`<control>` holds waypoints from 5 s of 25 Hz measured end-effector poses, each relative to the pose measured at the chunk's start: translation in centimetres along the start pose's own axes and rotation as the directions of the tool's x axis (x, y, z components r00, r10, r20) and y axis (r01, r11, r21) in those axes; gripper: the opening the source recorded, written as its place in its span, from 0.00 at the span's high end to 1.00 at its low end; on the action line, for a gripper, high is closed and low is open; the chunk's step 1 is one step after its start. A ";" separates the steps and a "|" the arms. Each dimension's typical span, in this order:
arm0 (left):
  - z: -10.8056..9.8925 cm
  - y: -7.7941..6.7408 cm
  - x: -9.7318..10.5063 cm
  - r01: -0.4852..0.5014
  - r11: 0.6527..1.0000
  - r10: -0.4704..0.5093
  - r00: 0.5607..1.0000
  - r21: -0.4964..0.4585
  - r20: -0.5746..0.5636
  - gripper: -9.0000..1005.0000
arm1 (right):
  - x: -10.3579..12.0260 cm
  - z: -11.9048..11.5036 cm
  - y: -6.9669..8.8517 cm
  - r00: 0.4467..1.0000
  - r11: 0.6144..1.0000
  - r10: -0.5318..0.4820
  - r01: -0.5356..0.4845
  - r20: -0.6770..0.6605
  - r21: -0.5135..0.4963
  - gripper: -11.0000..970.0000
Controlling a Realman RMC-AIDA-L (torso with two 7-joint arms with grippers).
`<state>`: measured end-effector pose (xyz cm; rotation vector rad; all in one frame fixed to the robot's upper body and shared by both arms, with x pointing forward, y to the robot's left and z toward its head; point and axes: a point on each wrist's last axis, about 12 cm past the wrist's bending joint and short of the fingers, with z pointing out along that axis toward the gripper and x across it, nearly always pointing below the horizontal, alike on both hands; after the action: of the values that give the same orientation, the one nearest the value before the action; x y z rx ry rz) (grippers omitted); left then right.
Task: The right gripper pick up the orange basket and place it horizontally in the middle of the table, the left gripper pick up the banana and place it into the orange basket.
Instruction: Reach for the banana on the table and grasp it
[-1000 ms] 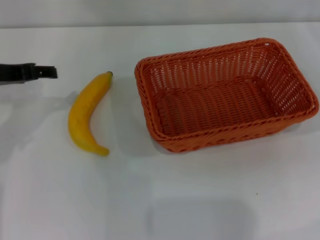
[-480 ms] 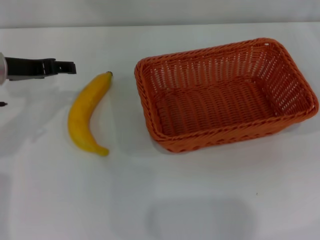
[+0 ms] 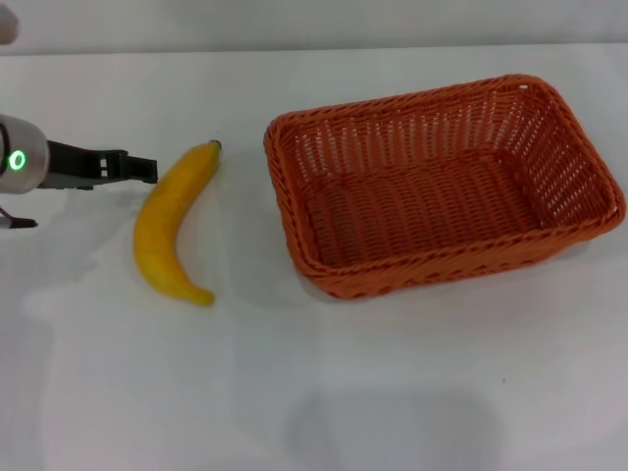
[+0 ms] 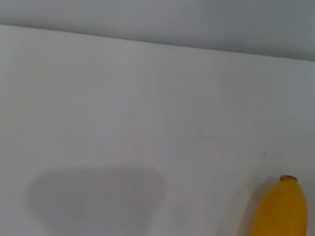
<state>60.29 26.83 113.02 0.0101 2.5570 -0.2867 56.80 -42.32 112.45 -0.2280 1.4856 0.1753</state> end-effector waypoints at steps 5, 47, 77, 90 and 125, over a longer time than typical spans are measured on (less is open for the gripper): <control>0.0 -0.9 -0.8 -0.028 1.000 0.027 0.999 0.013 0.019 0.12 | 0.0 0.0 0.0 1.000 1.000 -0.003 0.003 -0.002 0.002 0.19; -1.2 -4.3 1.0 -0.079 0.993 0.076 0.996 0.091 0.043 0.12 | 0.4 0.0 -0.8 0.999 0.998 -0.017 0.019 -0.042 0.055 0.19; 0.2 -3.1 3.1 -0.004 0.996 0.004 1.000 0.093 0.003 0.12 | 0.5 0.4 -1.0 0.998 0.997 -0.022 0.027 -0.067 0.076 0.19; 0.1 -3.1 3.3 0.005 0.996 -0.004 1.000 0.094 -0.012 0.12 | 0.6 0.6 -1.3 0.996 0.995 -0.022 0.031 -0.084 0.100 0.19; 0.9 -1.7 4.1 0.038 0.997 -0.036 0.999 0.067 -0.029 0.13 | 0.6 1.1 -1.1 0.996 0.994 -0.019 0.027 -0.084 0.102 0.19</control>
<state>57.22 24.72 110.40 -0.0084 2.5763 -0.3896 58.16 -43.08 112.02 -0.1703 1.5692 0.0707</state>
